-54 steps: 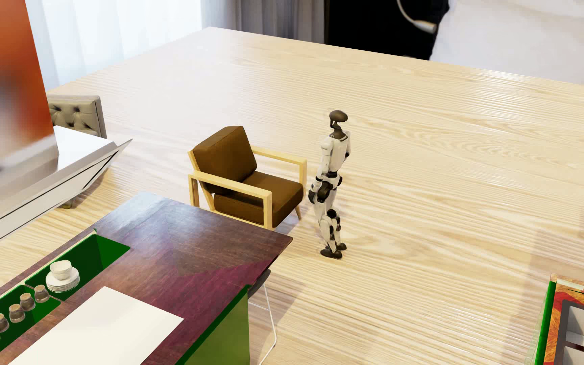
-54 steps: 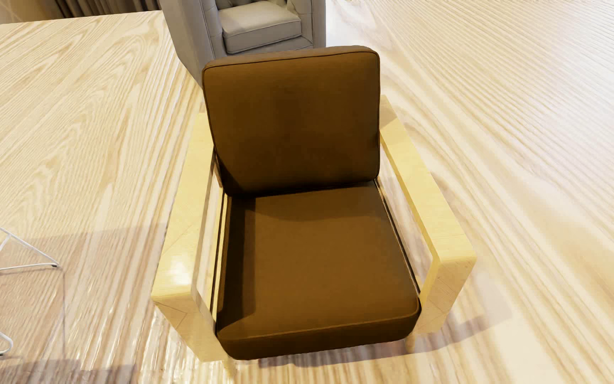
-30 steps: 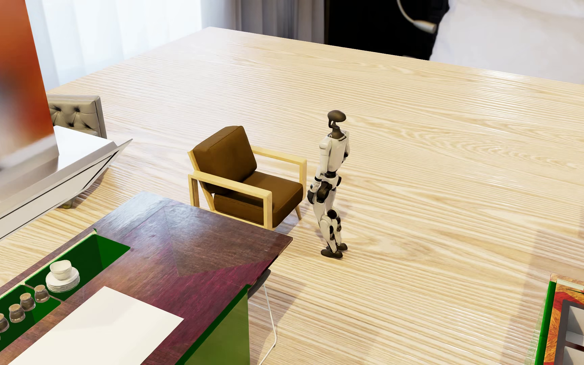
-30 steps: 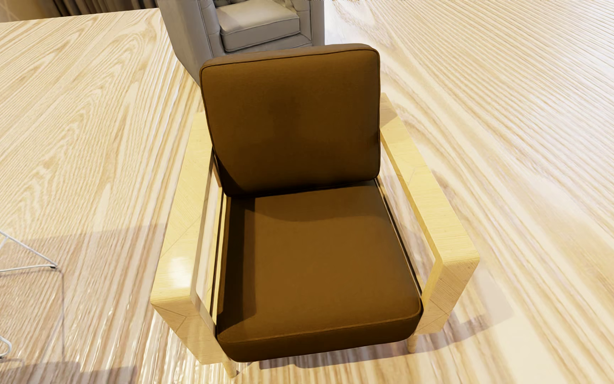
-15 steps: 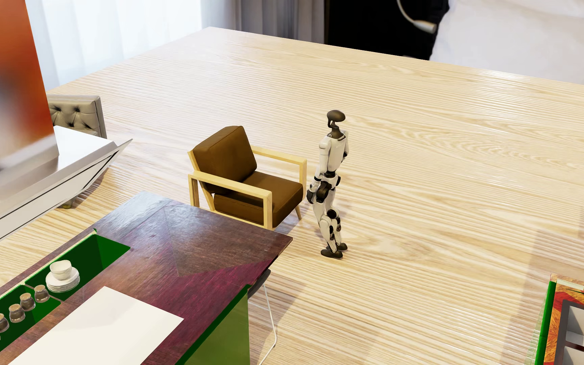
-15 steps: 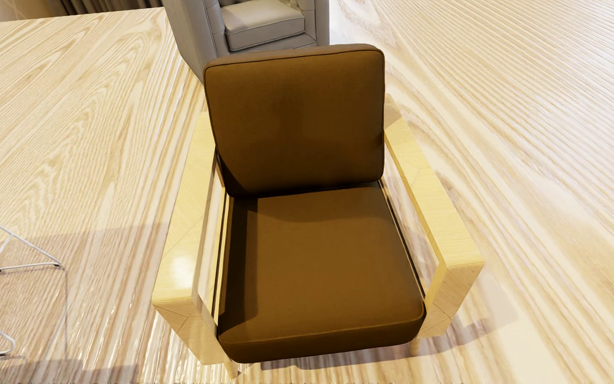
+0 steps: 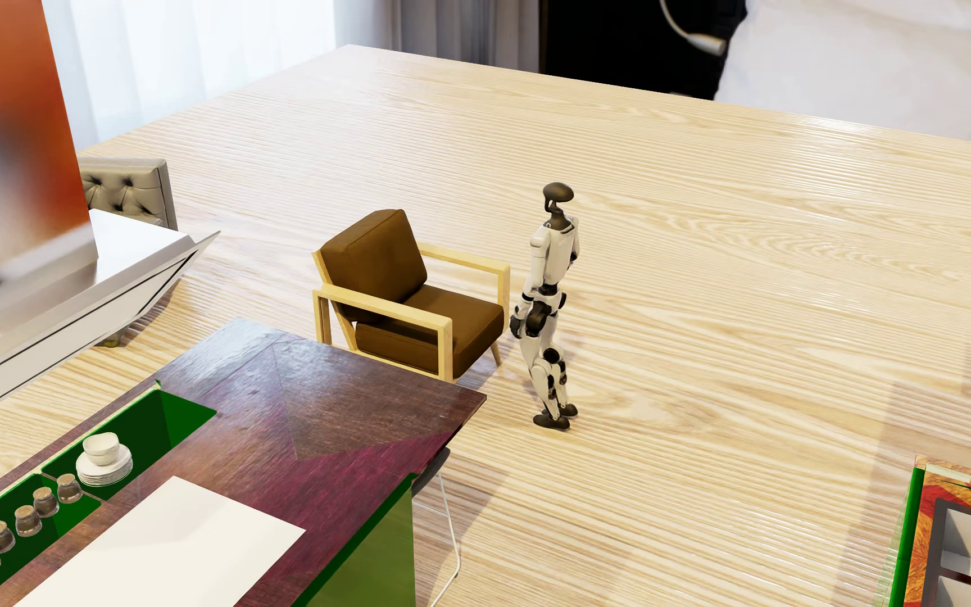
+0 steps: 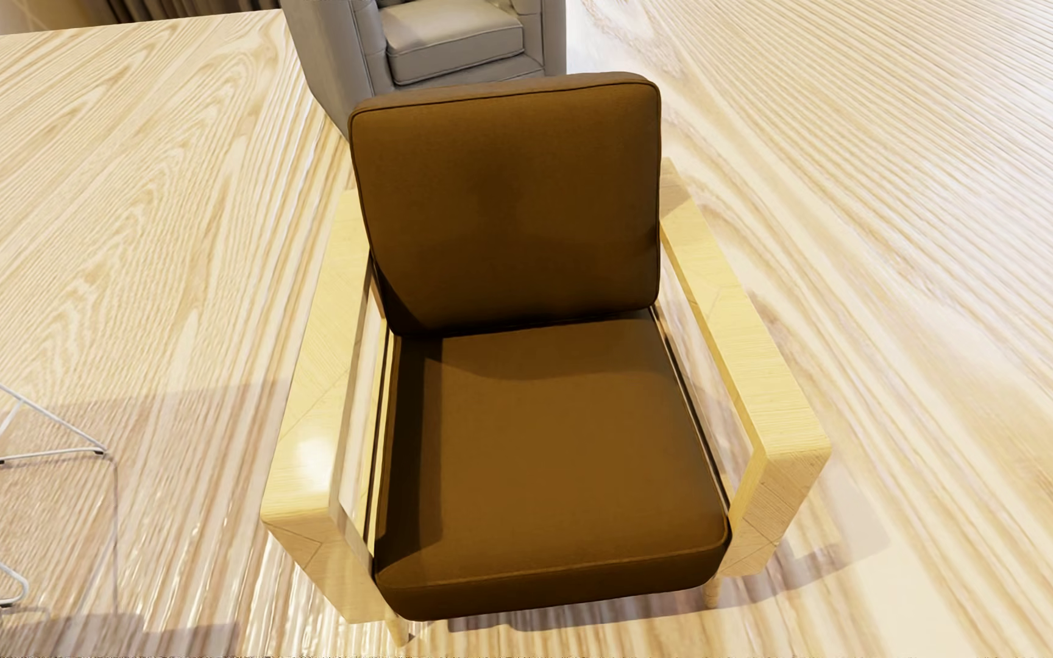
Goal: Stand still
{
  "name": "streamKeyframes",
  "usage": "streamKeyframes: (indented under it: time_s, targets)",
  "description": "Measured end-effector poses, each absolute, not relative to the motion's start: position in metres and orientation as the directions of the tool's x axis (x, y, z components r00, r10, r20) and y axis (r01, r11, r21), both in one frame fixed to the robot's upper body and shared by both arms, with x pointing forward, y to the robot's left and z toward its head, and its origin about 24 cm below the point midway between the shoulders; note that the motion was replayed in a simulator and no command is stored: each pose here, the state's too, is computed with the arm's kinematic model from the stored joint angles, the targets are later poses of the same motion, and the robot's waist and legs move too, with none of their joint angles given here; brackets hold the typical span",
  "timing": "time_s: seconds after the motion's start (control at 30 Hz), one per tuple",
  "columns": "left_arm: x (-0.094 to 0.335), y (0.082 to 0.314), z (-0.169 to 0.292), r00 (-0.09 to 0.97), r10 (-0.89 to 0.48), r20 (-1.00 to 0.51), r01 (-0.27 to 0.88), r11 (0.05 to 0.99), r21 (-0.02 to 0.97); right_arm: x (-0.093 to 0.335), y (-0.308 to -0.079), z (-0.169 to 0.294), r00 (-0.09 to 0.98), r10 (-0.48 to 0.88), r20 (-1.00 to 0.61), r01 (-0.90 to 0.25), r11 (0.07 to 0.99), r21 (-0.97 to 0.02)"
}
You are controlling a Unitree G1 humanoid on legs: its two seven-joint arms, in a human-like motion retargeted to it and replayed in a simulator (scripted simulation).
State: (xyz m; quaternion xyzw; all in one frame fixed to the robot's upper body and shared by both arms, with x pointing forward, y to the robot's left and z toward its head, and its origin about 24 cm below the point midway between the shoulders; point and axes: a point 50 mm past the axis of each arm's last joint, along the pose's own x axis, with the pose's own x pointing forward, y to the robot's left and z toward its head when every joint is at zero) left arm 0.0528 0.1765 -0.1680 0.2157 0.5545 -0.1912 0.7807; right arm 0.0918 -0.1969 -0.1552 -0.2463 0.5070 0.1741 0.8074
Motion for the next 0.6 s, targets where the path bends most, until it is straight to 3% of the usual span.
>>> streamKeyframes:
  time_s: [0.6]
  targets:
    - [0.0520, 0.1771, -0.1679, 0.312, -0.057, -0.948, 0.532, 0.837, 0.125, 0.0908, -0.1974, -0.1555, 0.426, 0.024, -0.904, -0.509, 0.833, -0.218]
